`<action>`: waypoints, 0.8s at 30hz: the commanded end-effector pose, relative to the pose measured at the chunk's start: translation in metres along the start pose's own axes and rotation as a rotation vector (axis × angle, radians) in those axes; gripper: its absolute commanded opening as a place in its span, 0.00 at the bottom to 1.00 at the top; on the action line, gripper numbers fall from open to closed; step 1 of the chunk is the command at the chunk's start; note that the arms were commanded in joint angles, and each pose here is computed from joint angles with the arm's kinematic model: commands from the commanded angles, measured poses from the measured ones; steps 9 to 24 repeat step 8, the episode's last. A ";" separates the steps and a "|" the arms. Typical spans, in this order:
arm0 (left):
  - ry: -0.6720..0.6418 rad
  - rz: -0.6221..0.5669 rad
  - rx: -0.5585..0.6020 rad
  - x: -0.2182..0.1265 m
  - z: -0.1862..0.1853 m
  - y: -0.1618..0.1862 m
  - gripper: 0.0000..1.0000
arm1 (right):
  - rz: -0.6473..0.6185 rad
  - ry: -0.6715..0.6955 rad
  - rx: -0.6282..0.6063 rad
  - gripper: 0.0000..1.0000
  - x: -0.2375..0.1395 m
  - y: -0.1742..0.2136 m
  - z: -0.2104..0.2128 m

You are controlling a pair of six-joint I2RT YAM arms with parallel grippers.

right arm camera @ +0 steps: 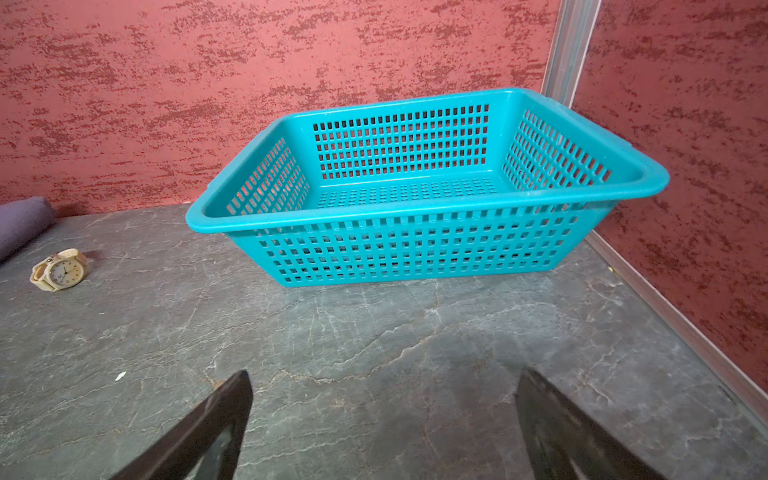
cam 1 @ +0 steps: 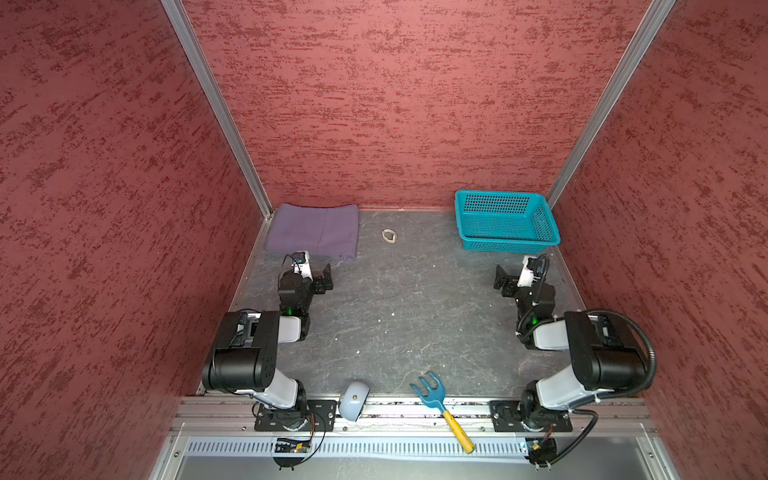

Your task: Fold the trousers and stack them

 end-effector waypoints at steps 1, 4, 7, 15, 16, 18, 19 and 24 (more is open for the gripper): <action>-0.002 -0.007 0.016 0.001 0.000 -0.003 0.99 | -0.026 -0.024 -0.030 0.99 0.000 -0.007 0.004; 0.000 -0.008 0.015 0.001 0.000 -0.004 0.99 | -0.021 -0.021 -0.027 0.99 0.001 -0.006 0.003; 0.002 -0.006 0.014 0.001 0.000 -0.003 0.99 | -0.029 -0.023 -0.028 0.99 0.000 -0.007 0.004; 0.000 -0.006 0.013 0.001 0.000 -0.003 0.99 | -0.035 -0.027 -0.029 0.99 -0.003 -0.007 0.005; 0.000 -0.006 0.013 0.001 0.000 -0.003 0.99 | -0.035 -0.027 -0.029 0.99 -0.003 -0.007 0.005; 0.000 -0.006 0.013 0.001 0.000 -0.003 0.99 | -0.035 -0.027 -0.029 0.99 -0.003 -0.007 0.005; 0.000 -0.006 0.013 0.001 0.000 -0.003 0.99 | -0.035 -0.027 -0.029 0.99 -0.003 -0.007 0.005; 0.000 -0.006 0.013 0.001 0.000 -0.003 0.99 | -0.035 -0.027 -0.029 0.99 -0.003 -0.007 0.005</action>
Point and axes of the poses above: each gripper's point midway between its finger pads, its own x axis out along the fingers, its own z axis along the line the jaws close on, y = z × x, the point moved 5 cm from there along -x, back along the fingers, and after that the axes turned 8 degrees about x, right-handed, at the moved point
